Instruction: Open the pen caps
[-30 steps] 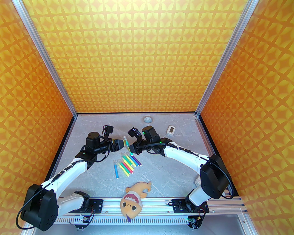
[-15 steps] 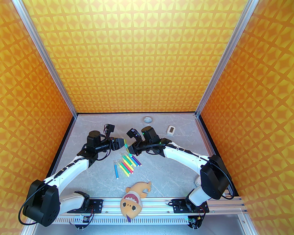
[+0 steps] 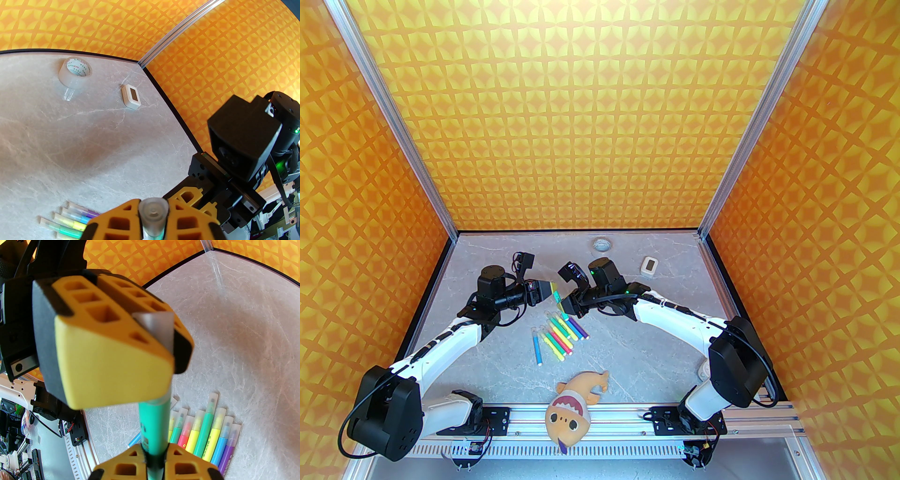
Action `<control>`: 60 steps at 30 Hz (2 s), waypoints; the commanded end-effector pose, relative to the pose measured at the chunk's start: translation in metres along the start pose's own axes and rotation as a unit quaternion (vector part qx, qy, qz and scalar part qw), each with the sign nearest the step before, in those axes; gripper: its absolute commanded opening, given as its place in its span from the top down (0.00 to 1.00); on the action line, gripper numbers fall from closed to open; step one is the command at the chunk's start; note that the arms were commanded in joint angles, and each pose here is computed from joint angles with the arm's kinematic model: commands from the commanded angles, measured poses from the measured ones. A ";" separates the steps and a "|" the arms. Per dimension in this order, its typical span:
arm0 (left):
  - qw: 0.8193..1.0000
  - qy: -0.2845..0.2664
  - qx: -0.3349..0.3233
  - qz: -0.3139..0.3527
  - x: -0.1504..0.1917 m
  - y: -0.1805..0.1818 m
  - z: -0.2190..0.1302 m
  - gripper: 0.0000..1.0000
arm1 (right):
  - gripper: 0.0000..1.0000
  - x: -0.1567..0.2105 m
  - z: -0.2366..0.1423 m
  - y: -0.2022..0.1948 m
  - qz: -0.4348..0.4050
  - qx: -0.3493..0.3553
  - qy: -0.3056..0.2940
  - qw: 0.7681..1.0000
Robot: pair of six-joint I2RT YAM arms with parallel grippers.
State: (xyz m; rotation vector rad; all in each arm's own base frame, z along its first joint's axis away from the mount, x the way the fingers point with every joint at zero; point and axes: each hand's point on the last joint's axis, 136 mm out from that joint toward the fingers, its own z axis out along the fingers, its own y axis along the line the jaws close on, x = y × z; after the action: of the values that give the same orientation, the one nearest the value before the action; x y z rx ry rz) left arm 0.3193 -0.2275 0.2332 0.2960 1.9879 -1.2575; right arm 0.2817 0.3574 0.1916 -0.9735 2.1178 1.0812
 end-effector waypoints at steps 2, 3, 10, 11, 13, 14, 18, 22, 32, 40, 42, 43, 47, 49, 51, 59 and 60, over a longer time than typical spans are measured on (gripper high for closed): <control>1.000 -0.008 0.020 0.011 -0.010 -0.016 0.000 1.00 | 0.66 -0.009 -0.001 0.006 -0.020 -0.008 -0.028 0.999; 1.000 -0.010 0.021 0.012 -0.011 -0.017 -0.001 1.00 | 0.63 -0.009 -0.001 0.006 -0.021 -0.011 -0.030 0.999; 0.999 -0.021 0.028 0.011 -0.019 -0.026 -0.006 1.00 | 0.60 -0.010 0.003 0.006 -0.018 -0.019 -0.049 0.998; 0.999 -0.022 0.028 0.010 -0.019 -0.027 -0.006 1.00 | 0.60 -0.011 0.004 0.006 -0.017 -0.020 -0.051 0.998; 0.999 -0.024 0.032 0.010 -0.021 -0.030 -0.008 1.00 | 0.61 -0.011 0.005 0.005 -0.017 -0.020 -0.054 0.998; 0.999 -0.023 0.034 0.009 -0.020 -0.031 -0.008 1.00 | 0.61 -0.012 0.006 0.004 -0.016 -0.020 -0.055 0.998; 0.999 -0.024 0.039 0.007 -0.021 -0.033 -0.009 1.00 | 0.63 -0.012 0.007 0.003 -0.013 -0.021 -0.057 0.998; 0.999 -0.028 0.042 0.010 -0.022 -0.035 -0.010 1.00 | 0.70 -0.012 0.008 0.004 -0.011 -0.025 -0.058 0.998; 0.998 -0.044 0.050 0.023 -0.027 -0.040 -0.013 1.00 | 0.87 0.007 0.007 0.005 -0.006 -0.030 -0.030 0.999; 0.998 -0.065 0.010 0.018 -0.044 -0.024 -0.014 1.00 | 1.00 0.037 -0.001 0.006 -0.012 -0.024 0.001 1.000; 0.997 -0.073 -0.019 0.006 -0.051 -0.012 -0.016 1.00 | 1.00 0.047 -0.003 0.005 -0.012 -0.020 0.009 1.000; 0.997 -0.075 -0.031 0.001 -0.054 -0.007 -0.017 1.00 | 1.00 0.051 -0.004 0.005 -0.013 -0.019 0.013 1.000; 0.994 -0.098 -0.050 -0.025 -0.070 0.006 -0.020 1.00 | 1.00 0.068 -0.007 0.005 -0.013 -0.017 0.025 0.999; 0.992 -0.110 -0.057 -0.037 -0.077 0.011 -0.022 1.00 | 1.00 0.073 -0.008 0.004 -0.012 -0.016 0.027 0.999; 0.990 -0.120 -0.060 -0.044 -0.083 0.015 -0.024 1.00 | 1.00 0.077 -0.008 0.003 -0.012 -0.013 0.027 0.999; 0.988 -0.135 -0.064 -0.050 -0.096 0.018 -0.028 1.00 | 1.00 0.086 -0.009 0.000 -0.007 -0.005 0.029 1.000; 0.987 -0.136 -0.065 -0.051 -0.097 0.018 -0.028 1.00 | 1.00 0.088 -0.009 -0.001 -0.005 -0.003 0.030 1.000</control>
State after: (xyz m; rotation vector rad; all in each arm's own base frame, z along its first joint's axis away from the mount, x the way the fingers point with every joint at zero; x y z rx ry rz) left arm 0.3531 -0.2019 0.2557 0.0411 2.0077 -1.2691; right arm 0.2540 0.3289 0.1546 -0.9766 2.0502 1.0443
